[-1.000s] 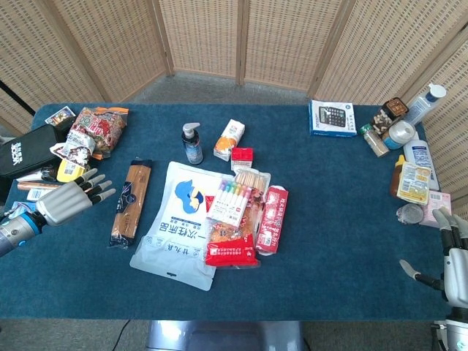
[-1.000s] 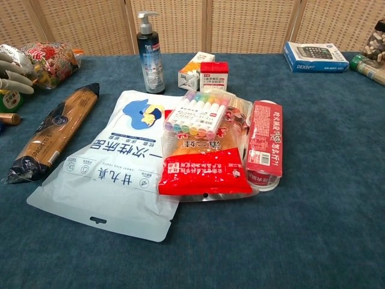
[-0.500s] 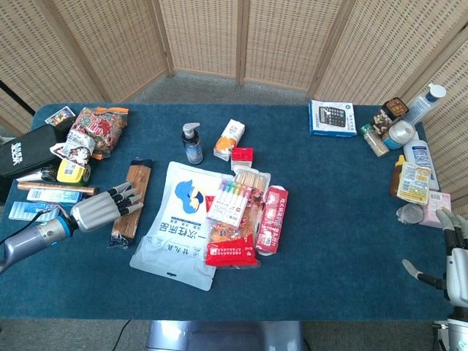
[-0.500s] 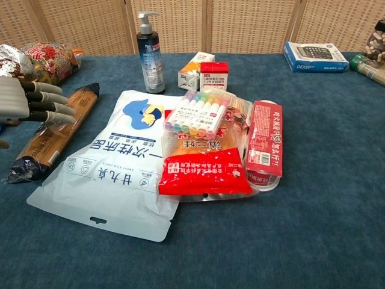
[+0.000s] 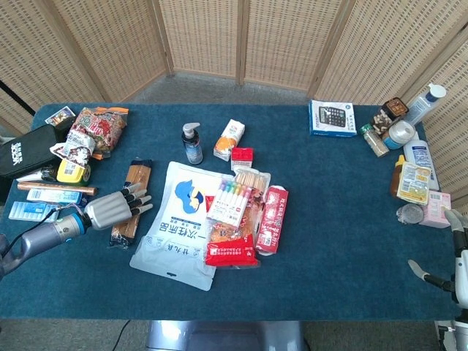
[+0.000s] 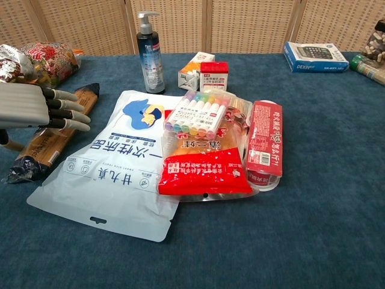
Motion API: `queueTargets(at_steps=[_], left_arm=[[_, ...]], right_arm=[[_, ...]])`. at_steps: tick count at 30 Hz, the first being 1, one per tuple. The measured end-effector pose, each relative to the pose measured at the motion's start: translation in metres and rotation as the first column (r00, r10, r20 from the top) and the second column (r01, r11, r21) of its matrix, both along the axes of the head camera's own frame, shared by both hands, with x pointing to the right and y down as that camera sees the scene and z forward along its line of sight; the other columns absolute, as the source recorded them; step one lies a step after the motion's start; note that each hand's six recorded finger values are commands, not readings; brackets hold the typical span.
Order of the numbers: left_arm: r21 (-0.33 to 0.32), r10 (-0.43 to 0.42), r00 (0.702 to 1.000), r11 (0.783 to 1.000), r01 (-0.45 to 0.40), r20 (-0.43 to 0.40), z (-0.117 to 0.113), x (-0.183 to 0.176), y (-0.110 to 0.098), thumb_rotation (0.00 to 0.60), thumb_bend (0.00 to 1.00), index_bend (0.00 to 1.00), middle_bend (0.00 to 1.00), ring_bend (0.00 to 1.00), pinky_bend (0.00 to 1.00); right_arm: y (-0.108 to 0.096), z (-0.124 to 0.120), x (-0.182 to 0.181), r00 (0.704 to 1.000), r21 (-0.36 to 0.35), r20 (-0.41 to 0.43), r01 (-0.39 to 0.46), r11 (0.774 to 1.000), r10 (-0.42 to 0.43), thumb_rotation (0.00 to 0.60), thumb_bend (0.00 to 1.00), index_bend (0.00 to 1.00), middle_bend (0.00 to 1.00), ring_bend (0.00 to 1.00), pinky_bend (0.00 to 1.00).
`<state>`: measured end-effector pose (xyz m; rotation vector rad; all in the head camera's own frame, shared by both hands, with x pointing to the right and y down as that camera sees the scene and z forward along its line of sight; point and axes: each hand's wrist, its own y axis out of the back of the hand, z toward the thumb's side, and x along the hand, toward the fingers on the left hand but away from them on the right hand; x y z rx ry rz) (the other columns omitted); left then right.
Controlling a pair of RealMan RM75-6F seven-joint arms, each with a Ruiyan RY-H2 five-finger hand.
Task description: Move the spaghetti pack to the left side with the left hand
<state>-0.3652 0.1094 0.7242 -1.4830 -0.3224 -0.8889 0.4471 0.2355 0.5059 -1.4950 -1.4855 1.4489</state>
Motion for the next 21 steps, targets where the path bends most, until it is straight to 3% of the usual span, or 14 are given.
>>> queueTargets(at_steps=[6, 9, 10, 12, 14, 17, 21], left_arm=[[-0.011, 0.014, 0.999, 1.000, -0.014, 0.035, 0.008, 0.007, 0.001, 0.600, 0.04, 0.00, 0.00, 0.00, 0.08], [-0.019, 0.010, 1.000, 1.000, -0.009, 0.030, 0.009, 0.013, 0.002, 0.600, 0.04, 0.02, 0.00, 0.00, 0.17], [-0.022, 0.005, 1.000, 1.000, -0.005, 0.022, 0.009, 0.015, 0.002, 0.600, 0.05, 0.08, 0.05, 0.02, 0.23], [-0.028, -0.004, 1.000, 1.000, 0.004, -0.001, 0.007, 0.020, 0.001, 0.600, 0.09, 0.29, 0.31, 0.18, 0.41], [-0.028, -0.007, 1.000, 1.000, 0.006, -0.023, 0.004, 0.025, 0.001, 0.600, 0.16, 0.56, 0.65, 0.47, 0.62], [-0.018, 0.003, 1.000, 1.000, -0.003, -0.021, 0.005, 0.026, 0.001, 0.600, 0.20, 0.74, 0.82, 0.64, 0.72], [0.002, 0.024, 1.000, 1.000, -0.024, -0.011, 0.005, 0.026, 0.003, 0.600, 0.22, 0.85, 0.90, 0.72, 0.77]], right_arm=[[0.000, -0.001, 0.000, 1.000, 0.005, 0.005, -0.001, 1.000, 0.001, 0.600, 0.00, 0.00, 0.00, 0.00, 0.00], [0.000, -0.002, 0.000, 1.000, 0.008, 0.007, -0.001, 1.000, 0.001, 0.600, 0.00, 0.00, 0.00, 0.00, 0.00], [0.000, -0.002, 0.000, 1.000, 0.008, 0.008, -0.001, 1.000, 0.001, 0.600, 0.00, 0.00, 0.00, 0.00, 0.00], [0.000, -0.002, -0.001, 1.000, 0.008, 0.010, 0.000, 1.000, 0.000, 0.600, 0.00, 0.00, 0.00, 0.00, 0.00], [0.000, -0.002, -0.001, 1.000, 0.007, 0.010, 0.002, 1.000, -0.002, 0.600, 0.00, 0.00, 0.00, 0.00, 0.00], [0.000, -0.003, -0.001, 1.000, 0.010, 0.009, 0.003, 1.000, -0.003, 0.600, 0.00, 0.00, 0.00, 0.00, 0.00], [0.000, -0.005, -0.003, 1.000, 0.020, 0.009, 0.007, 1.000, -0.007, 0.600, 0.00, 0.00, 0.00, 0.00, 0.00]])
